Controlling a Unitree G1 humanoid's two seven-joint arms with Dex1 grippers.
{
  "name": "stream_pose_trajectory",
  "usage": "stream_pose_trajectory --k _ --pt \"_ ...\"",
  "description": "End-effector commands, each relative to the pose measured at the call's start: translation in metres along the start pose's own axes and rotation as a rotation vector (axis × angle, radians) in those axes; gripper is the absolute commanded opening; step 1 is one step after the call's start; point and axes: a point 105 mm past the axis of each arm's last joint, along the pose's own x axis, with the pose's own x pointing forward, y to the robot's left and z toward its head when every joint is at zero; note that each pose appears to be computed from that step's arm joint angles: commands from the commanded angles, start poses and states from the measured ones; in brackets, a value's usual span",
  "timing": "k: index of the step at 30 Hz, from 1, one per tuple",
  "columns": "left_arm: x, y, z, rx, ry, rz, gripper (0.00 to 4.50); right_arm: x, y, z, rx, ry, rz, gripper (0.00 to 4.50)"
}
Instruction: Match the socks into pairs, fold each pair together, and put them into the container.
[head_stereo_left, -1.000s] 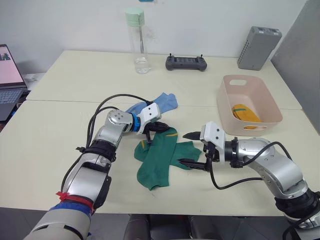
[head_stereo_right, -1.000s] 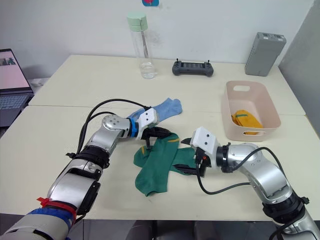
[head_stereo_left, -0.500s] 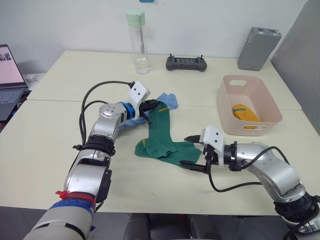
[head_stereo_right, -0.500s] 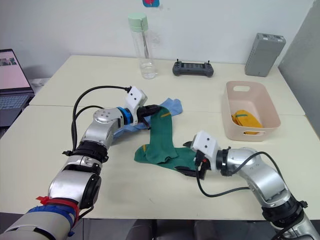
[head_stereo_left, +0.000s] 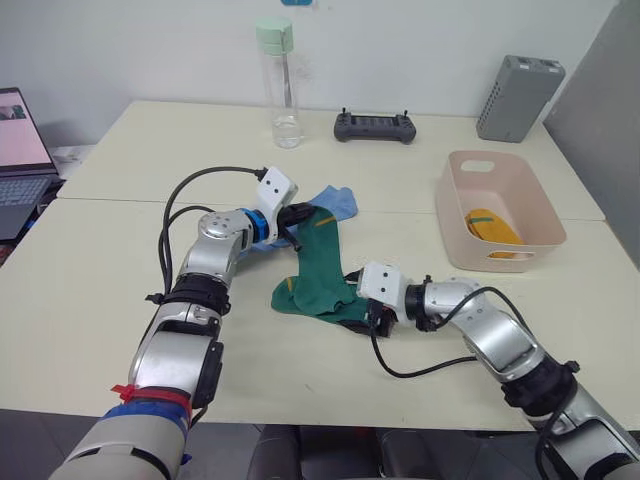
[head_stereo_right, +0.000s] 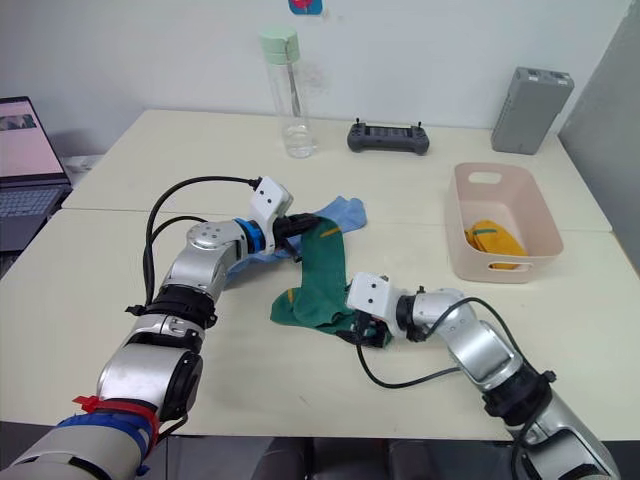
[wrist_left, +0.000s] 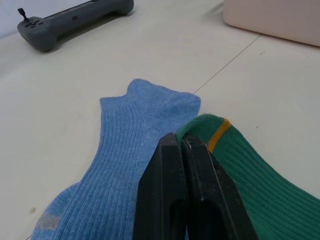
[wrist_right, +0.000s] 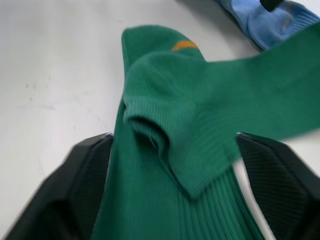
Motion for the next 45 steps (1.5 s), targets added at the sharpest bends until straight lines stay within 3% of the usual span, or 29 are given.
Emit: stream_pose_trajectory --k 1,8,9,17,22,28,32,39,45 --pt "-0.001 0.003 0.016 0.041 -0.038 0.002 0.00 -0.002 -0.006 0.014 -0.057 -0.048 0.000 2.79" --pt "-0.005 0.004 0.013 0.049 -0.029 0.002 0.00 -0.005 -0.002 0.015 -0.054 -0.055 0.031 0.22" --pt "-0.006 0.004 0.013 0.049 -0.028 0.001 0.00 -0.006 -0.001 0.015 -0.049 -0.056 0.037 0.05" --pt "-0.019 0.000 0.017 0.002 -0.048 0.014 0.00 -0.038 -0.006 0.014 -0.067 -0.053 0.014 0.05" --pt "-0.048 -0.014 0.016 -0.156 -0.044 0.070 0.00 -0.075 -0.022 -0.004 -0.257 0.046 -0.043 0.05" --pt "-0.070 -0.044 0.002 -0.284 0.025 0.094 0.00 -0.080 -0.024 -0.011 -0.300 0.017 0.011 0.05" --pt "-0.076 -0.056 -0.006 -0.327 0.035 0.128 0.00 -0.085 -0.024 -0.017 -0.222 -0.014 0.011 0.05" --pt "-0.081 -0.061 -0.007 -0.321 0.027 0.120 0.00 -0.107 -0.016 -0.021 -0.035 -0.008 -0.029 2.33" --pt "-0.085 -0.063 -0.007 -0.315 0.026 0.116 0.00 -0.108 -0.005 -0.013 0.592 -0.118 -0.226 2.33"
